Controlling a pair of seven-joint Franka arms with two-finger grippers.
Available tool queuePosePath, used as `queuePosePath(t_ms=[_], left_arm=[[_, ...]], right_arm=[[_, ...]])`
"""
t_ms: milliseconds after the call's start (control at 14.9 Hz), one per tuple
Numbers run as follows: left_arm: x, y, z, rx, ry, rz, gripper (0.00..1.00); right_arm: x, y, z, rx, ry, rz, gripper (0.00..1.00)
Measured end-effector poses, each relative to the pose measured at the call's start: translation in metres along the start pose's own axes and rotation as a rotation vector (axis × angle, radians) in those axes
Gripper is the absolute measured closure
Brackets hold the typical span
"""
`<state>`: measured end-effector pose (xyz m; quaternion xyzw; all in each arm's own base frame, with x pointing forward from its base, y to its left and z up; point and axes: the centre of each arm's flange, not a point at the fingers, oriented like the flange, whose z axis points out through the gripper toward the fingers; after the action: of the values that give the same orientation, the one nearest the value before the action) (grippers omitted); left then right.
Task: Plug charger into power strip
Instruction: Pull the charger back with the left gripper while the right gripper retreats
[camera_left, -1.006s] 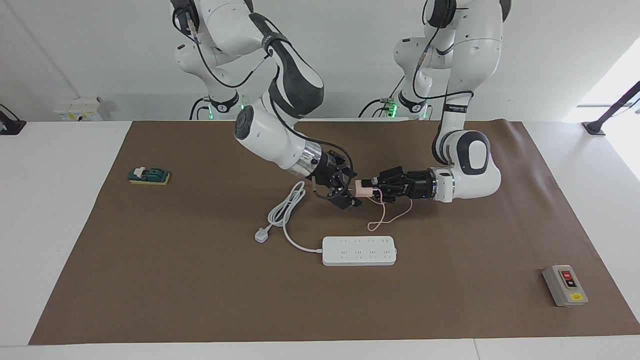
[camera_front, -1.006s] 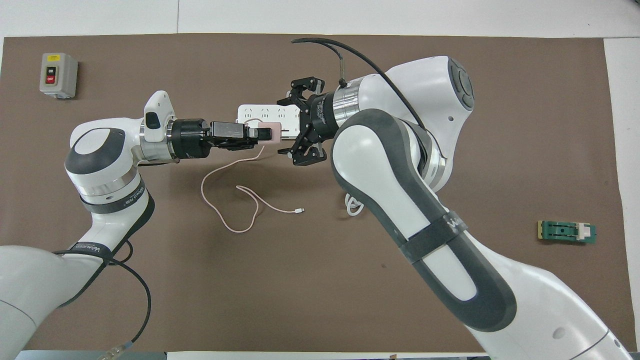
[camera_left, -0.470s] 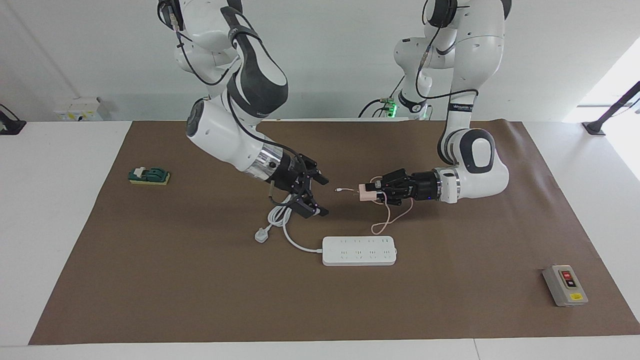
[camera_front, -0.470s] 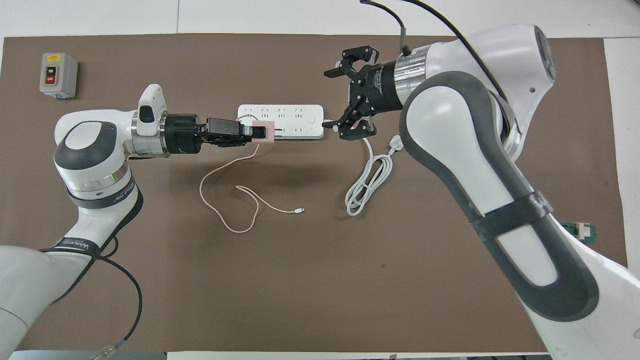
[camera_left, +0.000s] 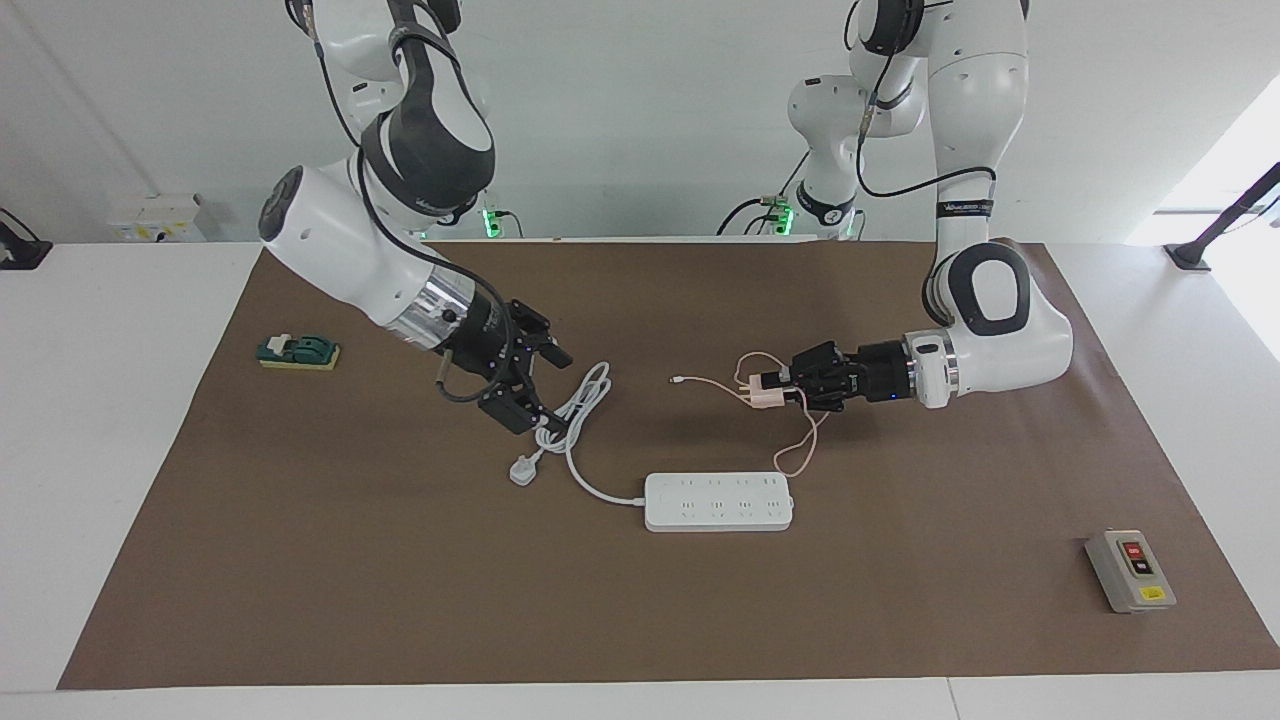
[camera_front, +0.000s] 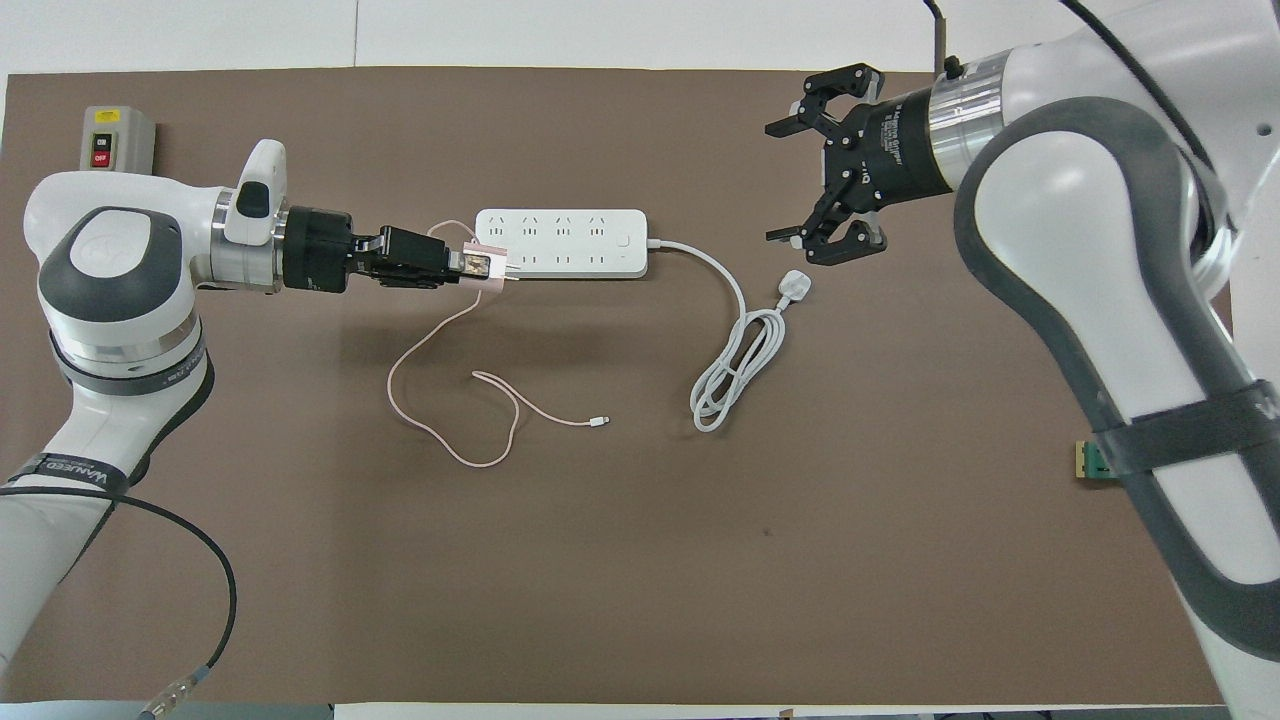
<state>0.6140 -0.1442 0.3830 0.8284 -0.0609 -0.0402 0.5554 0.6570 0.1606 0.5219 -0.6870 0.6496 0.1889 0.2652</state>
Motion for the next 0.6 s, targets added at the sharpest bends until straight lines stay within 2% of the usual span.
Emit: queuePosePath(t_ms=[134, 335, 604], left_arm=[[-0.002, 0.011, -0.019, 0.114, -0.018, -0.015, 0.69], [-0.007, 0.049, -0.072, 0.369, -0.024, -0.042, 0.69], [-0.033, 0.109, -0.119, 0.587, -0.054, -0.137, 0.69]], right_arm=[[0.019, 0.006, -0.025, -0.047, 0.044, -0.11, 0.0], [0.042, 0.016, -0.06, -0.095, 0.08, -0.232, 0.0], [0.058, 0.031, -0.09, -0.179, 0.141, -0.394, 0.0]])
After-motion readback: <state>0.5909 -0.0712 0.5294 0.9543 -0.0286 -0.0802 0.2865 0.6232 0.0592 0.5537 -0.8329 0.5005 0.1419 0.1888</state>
